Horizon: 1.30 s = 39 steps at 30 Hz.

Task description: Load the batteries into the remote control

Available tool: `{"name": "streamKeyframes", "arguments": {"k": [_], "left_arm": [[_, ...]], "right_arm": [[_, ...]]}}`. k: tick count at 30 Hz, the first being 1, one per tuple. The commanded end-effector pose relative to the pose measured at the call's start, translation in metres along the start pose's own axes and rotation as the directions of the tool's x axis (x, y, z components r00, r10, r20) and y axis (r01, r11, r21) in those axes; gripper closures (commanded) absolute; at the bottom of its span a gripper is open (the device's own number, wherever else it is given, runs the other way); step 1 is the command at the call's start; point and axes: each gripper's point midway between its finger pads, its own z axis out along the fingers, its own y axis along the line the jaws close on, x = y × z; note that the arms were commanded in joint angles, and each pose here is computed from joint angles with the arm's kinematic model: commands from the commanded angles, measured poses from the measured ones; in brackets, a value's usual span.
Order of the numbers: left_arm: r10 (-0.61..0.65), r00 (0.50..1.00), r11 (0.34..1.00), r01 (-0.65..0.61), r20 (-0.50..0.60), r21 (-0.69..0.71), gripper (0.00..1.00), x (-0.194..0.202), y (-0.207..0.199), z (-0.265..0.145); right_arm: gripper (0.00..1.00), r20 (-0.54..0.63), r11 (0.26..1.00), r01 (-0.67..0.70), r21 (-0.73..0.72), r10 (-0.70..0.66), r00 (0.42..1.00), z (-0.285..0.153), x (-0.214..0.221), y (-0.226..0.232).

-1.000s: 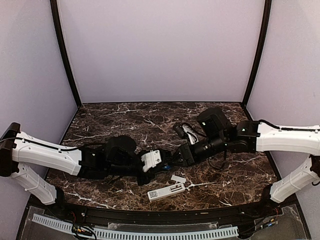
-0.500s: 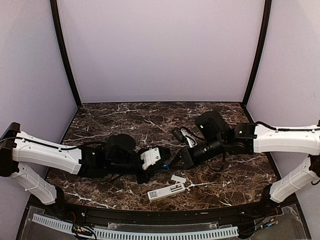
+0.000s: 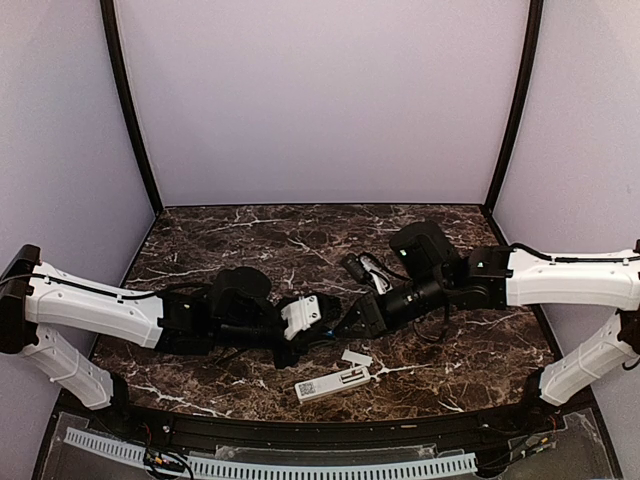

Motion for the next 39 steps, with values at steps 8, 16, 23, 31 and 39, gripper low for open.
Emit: {"name": "streamKeyframes", "arguments": {"k": [8,16,23,31,39], "left_arm": [[0.010,0.998,1.000,-0.010,0.057,0.000,1.00,-0.018,0.002,-0.008],[-0.012,1.000,1.000,0.013,0.022,-0.010,0.94,-0.010,0.004,-0.006],[-0.033,0.978,0.994,0.054,-0.205,0.097,0.35,0.045,-0.020,0.001],[-0.006,0.947,0.984,0.062,-0.320,0.165,0.25,0.094,-0.048,0.015],[-0.004,0.930,0.989,0.057,-0.367,0.133,0.24,0.117,-0.045,0.033]], "right_arm": [[0.94,0.008,1.000,0.002,-0.015,-0.002,1.000,0.004,-0.003,0.000],[1.00,-0.018,0.999,-0.033,0.015,0.034,0.999,0.006,0.004,-0.012],[1.00,-0.069,0.969,-0.229,0.096,0.236,0.969,0.013,0.030,-0.065],[1.00,-0.130,0.954,-0.282,0.105,0.294,0.947,0.035,0.051,-0.086],[1.00,-0.152,0.941,-0.319,0.114,0.334,0.930,0.047,0.064,-0.100]]}}
